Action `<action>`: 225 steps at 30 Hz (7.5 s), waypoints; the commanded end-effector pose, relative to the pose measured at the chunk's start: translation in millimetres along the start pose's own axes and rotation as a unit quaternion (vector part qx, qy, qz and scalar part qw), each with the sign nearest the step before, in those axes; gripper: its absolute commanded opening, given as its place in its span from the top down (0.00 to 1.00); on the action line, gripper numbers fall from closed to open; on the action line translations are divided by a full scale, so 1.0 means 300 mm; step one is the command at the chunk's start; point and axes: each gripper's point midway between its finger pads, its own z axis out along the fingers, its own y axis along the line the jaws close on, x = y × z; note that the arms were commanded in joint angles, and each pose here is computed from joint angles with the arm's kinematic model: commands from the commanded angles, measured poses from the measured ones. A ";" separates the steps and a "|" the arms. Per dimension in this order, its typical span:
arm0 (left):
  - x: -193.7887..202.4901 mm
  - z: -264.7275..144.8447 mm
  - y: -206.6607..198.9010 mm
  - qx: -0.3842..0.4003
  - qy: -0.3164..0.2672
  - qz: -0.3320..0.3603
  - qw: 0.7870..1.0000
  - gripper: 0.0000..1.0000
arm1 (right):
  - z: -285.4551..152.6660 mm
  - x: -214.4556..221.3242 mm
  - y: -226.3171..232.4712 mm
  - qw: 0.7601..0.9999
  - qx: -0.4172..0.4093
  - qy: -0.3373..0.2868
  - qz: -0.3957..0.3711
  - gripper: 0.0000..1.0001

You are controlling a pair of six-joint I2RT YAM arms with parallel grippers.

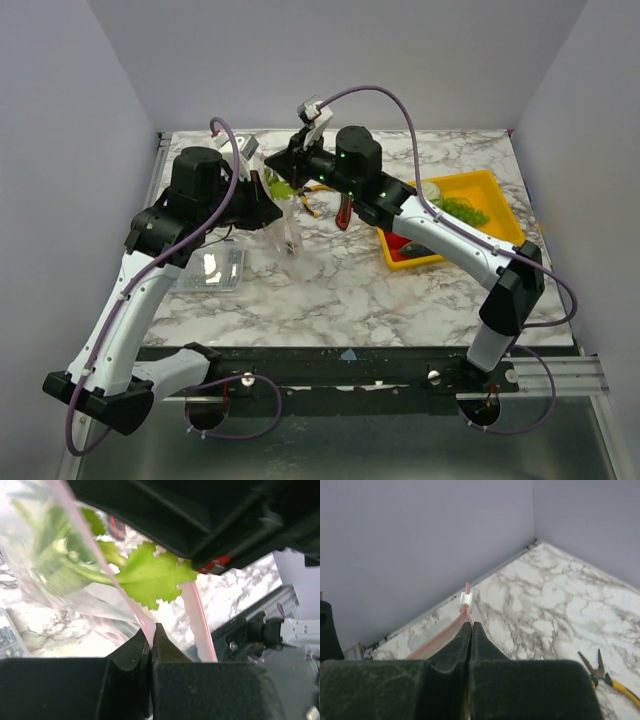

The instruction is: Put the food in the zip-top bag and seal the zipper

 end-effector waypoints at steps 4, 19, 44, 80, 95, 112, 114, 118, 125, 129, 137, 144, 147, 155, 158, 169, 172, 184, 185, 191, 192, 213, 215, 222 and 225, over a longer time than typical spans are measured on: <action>0.033 -0.036 0.068 -0.043 -0.057 -0.029 0.997 1.00 | -0.198 -0.299 0.033 0.971 0.001 -0.240 0.014 0.99; 0.046 -0.041 0.072 -0.033 -0.083 -0.040 0.995 1.00 | -0.165 -0.175 0.111 0.981 -0.030 -0.194 0.003 0.99; -0.080 -0.044 0.117 -0.084 -0.115 0.005 0.990 1.00 | -0.060 0.114 -0.067 0.978 0.177 0.082 0.070 0.99; 0.056 0.068 0.080 0.021 -0.069 0.063 0.995 1.00 | -0.904 0.141 -0.418 0.864 0.488 -0.012 0.124 0.00; 0.091 0.104 0.046 0.064 -0.039 0.048 0.996 1.00 | -1.047 0.555 -0.911 0.774 0.512 0.004 0.371 0.05; 0.103 0.112 0.030 0.081 -0.025 0.043 0.996 1.00 | -0.952 0.704 -0.881 0.707 0.493 -0.009 0.507 0.22; 0.103 0.111 0.031 0.079 -0.026 0.044 0.996 1.00 | -0.970 0.747 -0.904 0.664 0.529 0.001 0.528 0.24; 0.101 0.109 0.031 0.079 -0.027 0.044 0.996 1.00 | -0.949 0.795 -0.923 0.638 0.538 0.005 0.550 0.27; 0.104 0.111 0.030 0.081 -0.026 0.044 0.995 1.00 | -0.978 0.832 -0.925 0.601 0.555 -0.031 0.575 0.57; 0.104 0.106 0.022 0.086 -0.027 0.044 0.995 1.00 | -0.997 0.779 -0.901 0.604 0.555 -0.036 0.570 0.69; 0.105 0.107 0.022 0.087 -0.026 0.043 0.995 1.00 | -1.026 0.564 -0.776 0.701 0.495 -0.034 0.512 0.99; 0.104 0.115 0.031 0.081 -0.025 0.043 0.996 1.00 | -0.758 0.367 -0.359 0.911 0.066 0.120 0.389 0.99; 0.106 0.117 0.037 0.076 -0.023 0.043 0.996 1.00 | -0.684 0.374 -0.203 0.922 0.033 0.195 0.333 0.99; 0.106 0.119 0.044 0.071 -0.022 0.045 0.996 1.00 | -0.629 0.265 0.124 0.928 -0.068 0.202 0.306 0.99; 0.106 0.118 0.039 0.075 -0.022 0.044 0.996 1.00 | -0.649 0.228 0.201 0.930 -0.094 0.199 0.296 0.99; 0.113 0.125 0.037 0.079 -0.015 0.040 0.996 1.00 | -0.672 0.221 0.281 0.872 -0.098 0.222 0.425 0.99; 0.113 0.124 0.036 0.080 -0.015 0.040 0.996 1.00 | -0.639 0.230 0.271 0.854 -0.084 0.221 0.463 0.95; 0.110 0.118 0.032 0.081 -0.020 0.042 0.996 1.00 | -0.449 0.124 0.211 0.810 -0.063 0.158 0.562 0.58; 0.109 0.117 0.031 0.082 -0.020 0.042 0.996 1.00 | -0.436 0.113 0.199 0.814 -0.056 0.151 0.558 0.55; 0.109 0.112 0.032 0.081 -0.023 0.043 0.996 1.00 | -0.413 0.084 0.175 0.834 -0.045 0.130 0.535 0.41; 0.107 0.110 0.029 0.082 -0.024 0.044 0.995 1.00 | -0.417 0.080 0.173 0.837 -0.045 0.126 0.530 0.39; 0.074 0.058 0.007 0.075 -0.045 0.036 0.995 1.00 | -0.520 0.098 0.134 0.907 0.014 0.145 0.394 0.27; 0.074 0.054 0.011 0.071 -0.046 0.038 0.996 1.00 | -0.540 0.123 0.139 0.925 0.027 0.168 0.341 0.27; 0.061 0.063 0.013 0.065 -0.040 0.035 0.996 1.00 | -0.587 0.298 0.253 0.929 0.077 0.280 0.227 0.30; 0.056 0.063 0.011 0.065 -0.040 0.034 0.996 1.00 | -0.601 0.319 0.242 0.931 0.101 0.274 0.217 0.30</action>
